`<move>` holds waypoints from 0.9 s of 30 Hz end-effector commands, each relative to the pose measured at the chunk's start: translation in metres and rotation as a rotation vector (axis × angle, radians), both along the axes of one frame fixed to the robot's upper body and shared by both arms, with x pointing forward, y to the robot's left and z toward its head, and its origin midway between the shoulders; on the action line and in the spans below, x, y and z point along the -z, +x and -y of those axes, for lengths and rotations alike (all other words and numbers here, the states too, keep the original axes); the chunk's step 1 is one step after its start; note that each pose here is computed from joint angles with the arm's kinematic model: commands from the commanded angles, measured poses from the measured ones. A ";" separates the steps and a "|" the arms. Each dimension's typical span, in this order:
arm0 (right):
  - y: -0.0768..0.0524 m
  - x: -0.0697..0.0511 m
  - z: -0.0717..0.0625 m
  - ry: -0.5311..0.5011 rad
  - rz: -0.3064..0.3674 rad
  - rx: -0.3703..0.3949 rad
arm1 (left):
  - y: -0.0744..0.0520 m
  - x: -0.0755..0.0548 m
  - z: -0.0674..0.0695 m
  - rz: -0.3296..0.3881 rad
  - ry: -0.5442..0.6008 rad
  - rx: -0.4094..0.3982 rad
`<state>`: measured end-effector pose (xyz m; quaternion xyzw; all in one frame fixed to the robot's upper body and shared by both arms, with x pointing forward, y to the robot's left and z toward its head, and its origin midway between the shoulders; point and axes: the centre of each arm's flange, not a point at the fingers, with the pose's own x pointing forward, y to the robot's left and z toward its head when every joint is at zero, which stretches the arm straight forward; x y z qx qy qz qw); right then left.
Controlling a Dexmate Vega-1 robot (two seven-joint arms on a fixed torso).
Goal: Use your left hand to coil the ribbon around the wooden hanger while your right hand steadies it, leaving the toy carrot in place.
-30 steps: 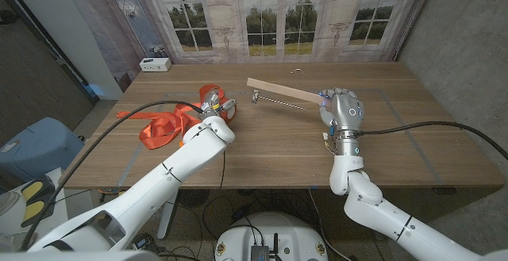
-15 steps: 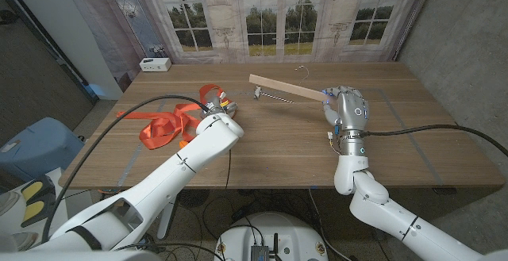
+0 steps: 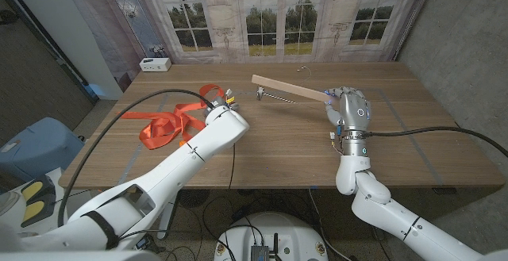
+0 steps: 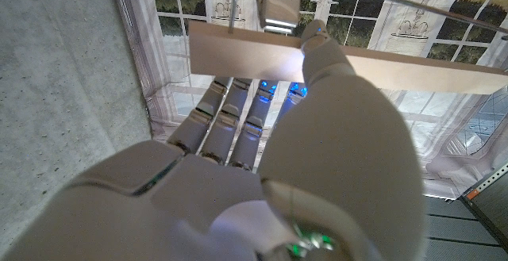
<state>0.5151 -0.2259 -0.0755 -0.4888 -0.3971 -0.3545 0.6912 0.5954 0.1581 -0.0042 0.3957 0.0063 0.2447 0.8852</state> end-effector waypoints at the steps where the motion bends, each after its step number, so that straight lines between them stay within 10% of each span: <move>1: 0.004 -0.001 0.001 0.005 -0.008 -0.004 | 0.008 -0.004 0.006 -0.042 0.027 -0.062; 27: 0.011 -0.006 -0.005 0.010 -0.017 -0.005 | 0.003 -0.004 0.009 0.105 0.083 -0.276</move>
